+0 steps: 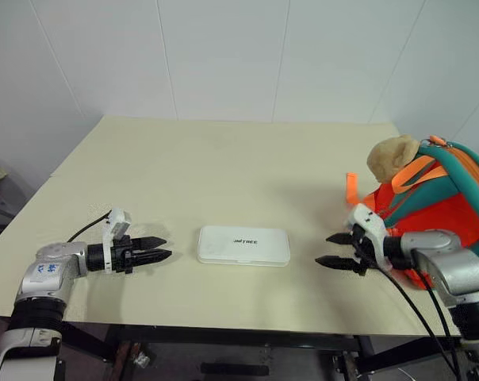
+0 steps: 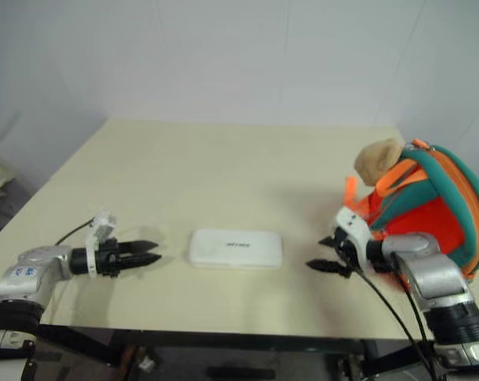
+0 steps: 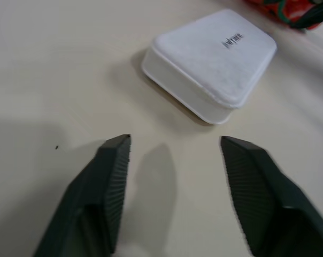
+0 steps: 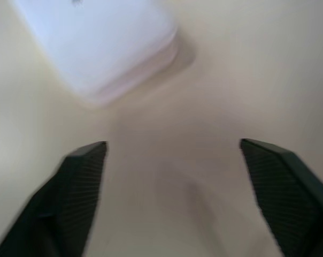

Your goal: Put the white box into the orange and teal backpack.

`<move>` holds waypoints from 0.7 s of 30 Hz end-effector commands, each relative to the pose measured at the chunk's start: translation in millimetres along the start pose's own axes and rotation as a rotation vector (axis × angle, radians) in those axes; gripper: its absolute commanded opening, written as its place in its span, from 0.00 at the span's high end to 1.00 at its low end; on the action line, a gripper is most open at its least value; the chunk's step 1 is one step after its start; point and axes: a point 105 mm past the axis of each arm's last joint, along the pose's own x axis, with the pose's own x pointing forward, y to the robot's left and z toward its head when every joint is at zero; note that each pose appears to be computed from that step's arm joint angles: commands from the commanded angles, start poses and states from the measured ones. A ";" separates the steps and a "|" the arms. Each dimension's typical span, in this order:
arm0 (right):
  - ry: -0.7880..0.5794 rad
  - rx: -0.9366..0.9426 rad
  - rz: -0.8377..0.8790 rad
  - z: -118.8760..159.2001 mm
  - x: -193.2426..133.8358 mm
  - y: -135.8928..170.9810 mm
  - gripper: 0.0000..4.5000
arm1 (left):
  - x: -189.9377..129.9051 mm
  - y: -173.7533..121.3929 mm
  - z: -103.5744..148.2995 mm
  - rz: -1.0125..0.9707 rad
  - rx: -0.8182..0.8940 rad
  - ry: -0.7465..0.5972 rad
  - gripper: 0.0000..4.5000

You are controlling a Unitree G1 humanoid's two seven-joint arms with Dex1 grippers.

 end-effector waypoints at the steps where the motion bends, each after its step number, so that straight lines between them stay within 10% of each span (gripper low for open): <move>1: -0.087 0.148 -0.007 21.4 1.7 -5.0 0.00 | 5.0 3.6 7.2 0.013 -0.122 0.024 0.09; 8: -0.064 0.456 -0.013 39.0 27.0 -1.5 0.00 | 38.5 1.1 5.5 -0.010 -0.449 0.081 0.01; 21: 0.027 0.475 0.016 33.0 26.4 21.7 0.00 | 65.0 -27.8 18.1 -0.181 -0.699 0.028 0.01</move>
